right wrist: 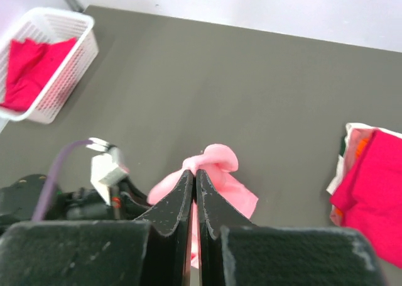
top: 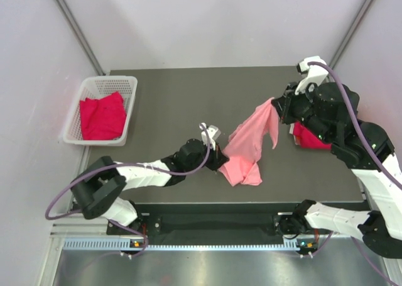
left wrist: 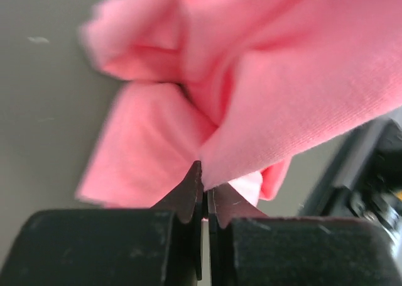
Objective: Fold and stack the t-shirts
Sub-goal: Flatten the tshirt out
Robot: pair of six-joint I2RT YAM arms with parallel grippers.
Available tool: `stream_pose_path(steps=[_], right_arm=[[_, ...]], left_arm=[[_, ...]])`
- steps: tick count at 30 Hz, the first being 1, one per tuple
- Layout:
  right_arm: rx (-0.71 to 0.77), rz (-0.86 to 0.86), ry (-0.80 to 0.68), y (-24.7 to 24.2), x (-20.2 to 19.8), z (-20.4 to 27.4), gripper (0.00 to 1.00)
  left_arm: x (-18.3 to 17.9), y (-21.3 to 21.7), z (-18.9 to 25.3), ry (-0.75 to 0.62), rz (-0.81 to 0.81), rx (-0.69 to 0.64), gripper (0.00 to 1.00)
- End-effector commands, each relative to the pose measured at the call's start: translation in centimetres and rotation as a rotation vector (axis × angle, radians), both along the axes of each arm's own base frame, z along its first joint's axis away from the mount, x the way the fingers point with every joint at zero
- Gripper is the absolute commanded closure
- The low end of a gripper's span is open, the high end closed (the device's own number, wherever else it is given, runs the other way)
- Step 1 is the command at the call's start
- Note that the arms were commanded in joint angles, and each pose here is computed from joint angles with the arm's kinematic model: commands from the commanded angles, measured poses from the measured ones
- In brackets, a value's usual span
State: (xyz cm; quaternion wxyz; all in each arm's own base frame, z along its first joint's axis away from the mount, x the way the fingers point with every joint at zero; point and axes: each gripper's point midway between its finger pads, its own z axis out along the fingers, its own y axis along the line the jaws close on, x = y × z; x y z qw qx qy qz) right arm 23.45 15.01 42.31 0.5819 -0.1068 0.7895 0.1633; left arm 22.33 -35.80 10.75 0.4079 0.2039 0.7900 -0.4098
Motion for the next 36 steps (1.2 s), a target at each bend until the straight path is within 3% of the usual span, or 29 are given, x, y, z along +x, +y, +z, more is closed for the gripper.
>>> stream_pose_path(steps=[1,5,8,9,13,18,23,28,30,32,34,36], right_arm=[[0.072,-0.108,-0.095,-1.8,0.7,2.3,1.00],[0.042,-0.113,-0.063,-0.8,2.0,-0.3,1.00],[0.074,-0.079,-0.080,-0.1,1.9,0.7,1.00],[0.091,-0.056,-0.090,0.2,1.6,1.3,1.00],[0.200,-0.010,-0.174,-1.3,-1.4,5.1,1.00],[0.299,0.061,-0.184,-2.5,-5.2,5.7,1.00],[0.300,0.038,-0.161,-3.3,-5.7,4.0,1.00],[0.194,-0.116,-0.091,-2.9,-1.4,-0.8,1.00],[0.154,-0.180,-0.082,-3.0,0.2,-2.1,1.00],[0.103,-0.227,-0.050,-2.5,2.4,-4.2,1.00],[0.065,-0.252,-0.014,-2.0,4.2,-6.2,1.00],[0.070,-0.247,0.024,-2.1,5.6,-7.6,1.00]], left_arm=[[3.9,3.3,4.9,-0.104,0.243,0.066,1.00],[4.5,8.2,12.3,-0.231,0.374,0.168,1.00],[3.9,11.6,18.3,-0.290,0.436,0.210,1.00],[3.5,12.3,21.7,-0.320,0.448,0.171,1.00],[0.5,15.0,27.5,-0.340,0.416,0.109,1.00],[-3.4,16.9,31.9,-0.335,0.333,0.003,1.00],[-2.3,16.2,30.0,-0.320,0.351,0.059,1.00],[2.2,12.8,21.5,-0.220,0.377,0.245,1.00],[4.8,13.3,18.3,-0.149,0.409,0.284,1.00],[6.8,11.4,15.6,-0.059,0.330,0.239,1.00],[9.5,12.1,12.4,0.026,0.348,0.235,1.00],[11.2,12.0,11.9,0.032,0.350,0.220,1.00]])
